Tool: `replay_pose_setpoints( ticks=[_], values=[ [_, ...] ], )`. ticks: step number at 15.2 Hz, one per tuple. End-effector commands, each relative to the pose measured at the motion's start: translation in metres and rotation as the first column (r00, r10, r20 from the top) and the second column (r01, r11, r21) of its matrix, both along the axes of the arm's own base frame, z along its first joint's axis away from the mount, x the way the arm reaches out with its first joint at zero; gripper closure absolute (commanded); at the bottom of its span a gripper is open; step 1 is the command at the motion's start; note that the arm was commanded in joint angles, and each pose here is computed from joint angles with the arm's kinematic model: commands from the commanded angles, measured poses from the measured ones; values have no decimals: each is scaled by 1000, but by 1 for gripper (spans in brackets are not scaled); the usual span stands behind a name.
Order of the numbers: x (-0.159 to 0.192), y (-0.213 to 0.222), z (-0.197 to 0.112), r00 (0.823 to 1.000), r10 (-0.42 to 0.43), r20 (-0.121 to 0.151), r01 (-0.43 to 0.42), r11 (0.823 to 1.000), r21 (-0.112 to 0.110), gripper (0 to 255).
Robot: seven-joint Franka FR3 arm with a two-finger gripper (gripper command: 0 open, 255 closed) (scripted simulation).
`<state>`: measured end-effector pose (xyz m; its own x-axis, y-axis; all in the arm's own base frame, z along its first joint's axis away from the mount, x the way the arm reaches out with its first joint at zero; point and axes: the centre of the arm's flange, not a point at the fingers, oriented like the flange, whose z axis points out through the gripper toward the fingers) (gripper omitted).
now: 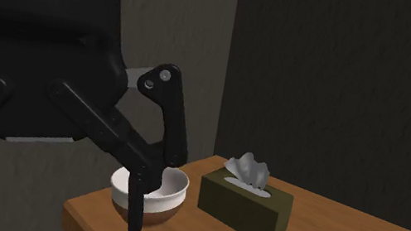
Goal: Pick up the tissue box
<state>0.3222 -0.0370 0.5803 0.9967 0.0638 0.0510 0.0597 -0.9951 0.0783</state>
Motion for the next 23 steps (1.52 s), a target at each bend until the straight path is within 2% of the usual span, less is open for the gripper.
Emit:
replay_pose_setpoints(
  ticks=[1, 6, 12, 17, 23],
  values=[
    [0, 0, 0, 1000, 0, 0, 0, 1000, 0, 0],
    [43, -39, -12, 997, 68, -38, -71, 994, -85, 0],
    [98, -84, -25, 985, 144, -91, -159, 971, -181, 0],
    [146, -118, -34, 969, 202, -141, -233, 938, -256, 0],
    [206, -156, -43, 942, 264, -206, -322, 884, -339, 0]
  ],
)
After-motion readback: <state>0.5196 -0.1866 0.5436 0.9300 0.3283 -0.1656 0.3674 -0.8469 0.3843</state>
